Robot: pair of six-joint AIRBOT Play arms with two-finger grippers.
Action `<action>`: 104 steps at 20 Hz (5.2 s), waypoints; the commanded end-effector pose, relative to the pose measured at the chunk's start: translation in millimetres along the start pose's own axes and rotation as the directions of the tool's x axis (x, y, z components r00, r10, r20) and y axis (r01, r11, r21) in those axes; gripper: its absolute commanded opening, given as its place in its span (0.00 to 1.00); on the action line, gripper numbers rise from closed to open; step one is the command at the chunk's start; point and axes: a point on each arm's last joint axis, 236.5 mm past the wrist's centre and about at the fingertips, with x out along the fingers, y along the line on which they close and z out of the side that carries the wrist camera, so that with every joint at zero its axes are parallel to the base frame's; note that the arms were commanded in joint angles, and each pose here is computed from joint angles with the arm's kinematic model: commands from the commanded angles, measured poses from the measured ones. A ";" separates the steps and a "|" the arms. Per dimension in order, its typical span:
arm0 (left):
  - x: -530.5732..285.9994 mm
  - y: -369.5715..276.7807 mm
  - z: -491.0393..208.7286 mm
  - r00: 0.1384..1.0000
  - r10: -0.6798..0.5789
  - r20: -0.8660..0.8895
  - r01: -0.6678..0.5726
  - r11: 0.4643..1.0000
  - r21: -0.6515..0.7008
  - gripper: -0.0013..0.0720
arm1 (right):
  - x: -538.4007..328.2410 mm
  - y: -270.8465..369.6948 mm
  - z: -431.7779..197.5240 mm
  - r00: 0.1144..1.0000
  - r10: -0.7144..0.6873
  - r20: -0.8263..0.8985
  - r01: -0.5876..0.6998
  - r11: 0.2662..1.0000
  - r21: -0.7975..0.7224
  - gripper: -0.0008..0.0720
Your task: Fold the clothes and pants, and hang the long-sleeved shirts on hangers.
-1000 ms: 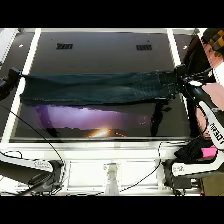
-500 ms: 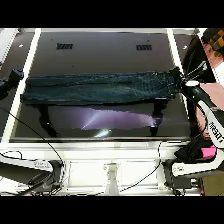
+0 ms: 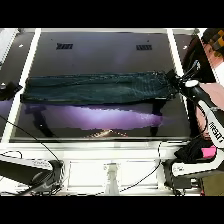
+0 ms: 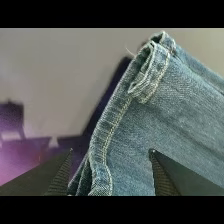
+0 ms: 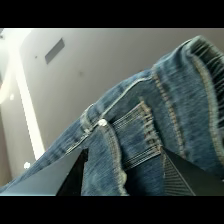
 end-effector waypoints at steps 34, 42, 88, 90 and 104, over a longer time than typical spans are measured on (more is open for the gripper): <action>28.2 -45.3 -68.6 0.833 -0.322 -0.450 0.385 0.922 0.051 0.06 | -13.3 54.5 -17.1 0.973 0.146 -0.179 -0.153 0.988 -0.028 0.70; -43.6 -110.5 1.7 0.882 -0.382 -0.277 0.442 0.875 0.198 0.06 | -52.0 95.5 -42.3 0.914 0.254 -0.316 -0.310 0.940 -0.140 0.61; -63.6 -430.6 -196.0 0.584 -0.400 -0.706 0.773 0.540 0.333 0.06 | -17.7 308.6 -233.1 0.702 0.192 -0.686 -0.474 0.845 -0.249 0.06; -54.6 -445.2 -231.7 0.537 -0.365 -0.761 0.788 0.540 0.298 0.06 | -25.2 298.4 -176.2 0.768 0.182 -0.614 -0.440 0.846 -0.300 0.06; -68.8 -452.5 -250.5 0.436 -0.381 -0.815 0.836 0.506 0.211 0.27 | -44.7 241.9 -77.2 0.885 0.026 -0.466 -0.293 0.807 -0.512 0.06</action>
